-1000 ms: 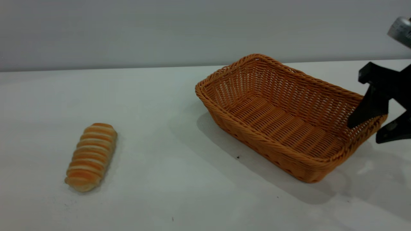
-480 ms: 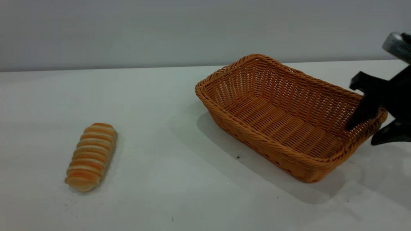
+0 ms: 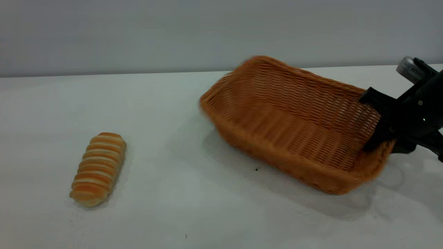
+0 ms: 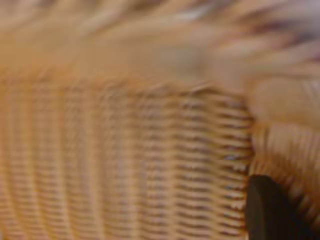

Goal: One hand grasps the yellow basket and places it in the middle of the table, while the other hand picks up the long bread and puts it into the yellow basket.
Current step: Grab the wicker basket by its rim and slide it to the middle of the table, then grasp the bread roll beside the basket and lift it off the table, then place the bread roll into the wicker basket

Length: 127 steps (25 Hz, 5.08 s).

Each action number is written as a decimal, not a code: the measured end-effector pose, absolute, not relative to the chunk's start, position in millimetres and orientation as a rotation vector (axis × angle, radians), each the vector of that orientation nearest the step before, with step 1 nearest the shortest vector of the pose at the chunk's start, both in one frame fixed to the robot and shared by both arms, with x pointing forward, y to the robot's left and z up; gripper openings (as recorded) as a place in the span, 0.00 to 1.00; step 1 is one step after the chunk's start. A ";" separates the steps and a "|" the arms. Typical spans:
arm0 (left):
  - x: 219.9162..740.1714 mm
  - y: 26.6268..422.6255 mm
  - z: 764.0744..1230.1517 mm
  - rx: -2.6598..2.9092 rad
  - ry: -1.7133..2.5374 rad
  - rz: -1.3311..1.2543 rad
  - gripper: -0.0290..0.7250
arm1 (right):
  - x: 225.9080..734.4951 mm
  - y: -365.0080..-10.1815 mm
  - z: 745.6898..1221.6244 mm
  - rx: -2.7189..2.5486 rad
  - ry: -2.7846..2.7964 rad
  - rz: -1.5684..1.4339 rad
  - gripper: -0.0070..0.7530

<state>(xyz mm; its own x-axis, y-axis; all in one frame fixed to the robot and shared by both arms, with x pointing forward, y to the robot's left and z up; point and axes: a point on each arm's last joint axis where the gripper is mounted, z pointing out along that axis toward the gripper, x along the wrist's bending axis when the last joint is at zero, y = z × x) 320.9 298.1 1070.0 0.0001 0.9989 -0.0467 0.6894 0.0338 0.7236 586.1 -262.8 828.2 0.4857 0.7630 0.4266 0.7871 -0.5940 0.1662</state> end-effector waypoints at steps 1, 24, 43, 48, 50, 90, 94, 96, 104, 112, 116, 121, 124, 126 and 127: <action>320.9 298.1 1070.0 1.713 1.747 0.701 0.66 | 587.5 -261.0 830.0 -2.631 -1.418 -0.734 0.14; 320.9 298.1 1070.0 1.713 1.747 0.701 0.66 | 622.2 -149.7 848.1 -2.003 -1.995 -0.727 0.15; 320.7 298.1 1069.8 1.715 1.749 0.699 0.66 | 642.5 -219.5 894.9 -2.000 -1.793 -0.788 0.56; 320.7 298.1 1069.8 1.715 1.749 0.699 0.66 | 638.7 -260.7 926.8 -1.969 -1.806 -0.829 0.56; 321.2 298.1 1070.3 1.703 1.749 0.701 0.66 | 632.9 -272.0 932.6 -1.945 -1.920 -0.763 0.56; 541.6 248.5 828.2 2.096 1.922 0.046 0.66 | 553.7 -262.4 1022.4 -1.949 -2.441 -0.424 0.56; 540.6 248.8 817.8 2.126 1.924 0.035 0.66 | 553.7 -262.4 1022.4 -1.951 -2.440 -0.424 0.56; 541.5 249.1 815.2 2.139 1.919 0.039 0.65 | 553.7 -262.4 1022.4 -1.951 -2.440 -0.424 0.56; 541.3 250.2 808.8 2.149 1.927 0.046 0.42 | 553.6 -262.5 1022.1 -1.955 -2.437 -0.423 0.56; 544.6 248.7 831.4 2.126 1.877 0.081 0.11 | 553.7 -263.9 1021.8 -1.964 -2.446 -0.405 0.56; 549.7 258.1 876.4 2.029 1.830 0.166 0.11 | 553.7 -264.4 1021.7 -1.964 -2.452 -0.399 0.56; 548.8 264.7 923.3 1.923 1.773 0.272 0.11 | 553.7 -264.4 1021.7 -1.968 -2.449 -0.399 0.56; 546.6 248.9 930.8 2.048 1.610 0.270 0.11 | 554.3 -264.5 1021.8 -1.976 -2.448 -0.406 0.56; 542.3 230.3 931.6 2.176 1.445 0.236 0.11 | 554.9 -264.5 1021.9 -1.981 -2.450 -0.413 0.56; 539.6 220.0 931.9 2.235 1.353 0.227 0.11 | 555.2 -264.5 1022.0 -1.984 -2.450 -0.417 0.56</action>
